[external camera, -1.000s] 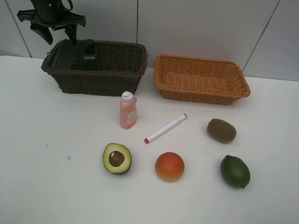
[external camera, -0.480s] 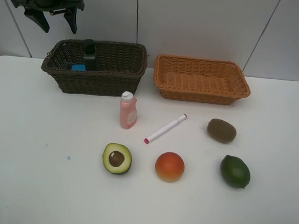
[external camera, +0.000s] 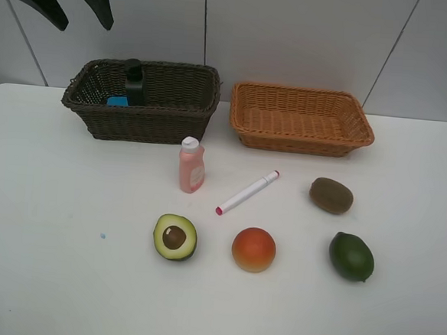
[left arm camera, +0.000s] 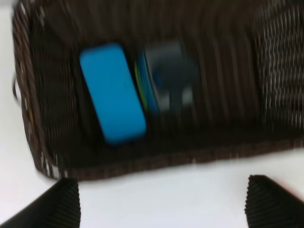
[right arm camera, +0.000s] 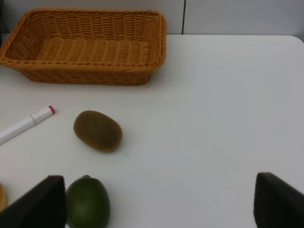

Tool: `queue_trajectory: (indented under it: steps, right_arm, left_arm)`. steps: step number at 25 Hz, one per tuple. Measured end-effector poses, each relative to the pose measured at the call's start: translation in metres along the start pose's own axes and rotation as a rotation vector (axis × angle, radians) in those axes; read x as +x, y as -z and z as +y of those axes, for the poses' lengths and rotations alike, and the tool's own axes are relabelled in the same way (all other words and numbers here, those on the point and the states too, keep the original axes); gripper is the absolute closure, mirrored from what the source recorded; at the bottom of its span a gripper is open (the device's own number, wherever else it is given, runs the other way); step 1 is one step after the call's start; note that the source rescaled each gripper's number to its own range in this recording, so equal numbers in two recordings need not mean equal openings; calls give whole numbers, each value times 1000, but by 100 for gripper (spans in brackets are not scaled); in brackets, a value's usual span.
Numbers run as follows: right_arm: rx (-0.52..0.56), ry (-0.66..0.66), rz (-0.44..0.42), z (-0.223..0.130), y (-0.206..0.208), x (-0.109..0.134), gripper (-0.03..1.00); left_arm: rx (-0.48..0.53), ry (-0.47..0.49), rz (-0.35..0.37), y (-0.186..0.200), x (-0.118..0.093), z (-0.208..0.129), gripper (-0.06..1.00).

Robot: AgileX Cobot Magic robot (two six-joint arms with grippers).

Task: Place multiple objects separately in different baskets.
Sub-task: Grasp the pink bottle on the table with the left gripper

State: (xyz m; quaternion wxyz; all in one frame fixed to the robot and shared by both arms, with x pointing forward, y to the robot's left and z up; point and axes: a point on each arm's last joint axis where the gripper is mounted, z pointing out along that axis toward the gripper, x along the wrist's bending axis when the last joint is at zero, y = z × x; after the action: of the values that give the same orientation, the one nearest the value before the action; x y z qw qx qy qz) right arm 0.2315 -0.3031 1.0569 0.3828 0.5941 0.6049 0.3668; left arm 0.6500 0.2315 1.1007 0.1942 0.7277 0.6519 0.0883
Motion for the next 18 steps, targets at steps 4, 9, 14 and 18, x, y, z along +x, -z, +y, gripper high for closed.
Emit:
queue_trajectory:
  steps: [4, 9, 14, 18]
  right_arm:
    - [0, 0, 0, 0, 0, 0, -3]
    - [0, 0, 0, 0, 0, 0, -3]
    - [0, 0, 0, 0, 0, 0, -3]
    - [0, 0, 0, 0, 0, 0, -3]
  left_arm:
    - [99, -114, -33, -1, -37, -41, 9]
    - [164, -341, -76, -14, -113, -69, 9]
    - [256, -503, -69, -49, -165, -94, 9]
    - [306, -525, -62, -76, -179, -104, 9]
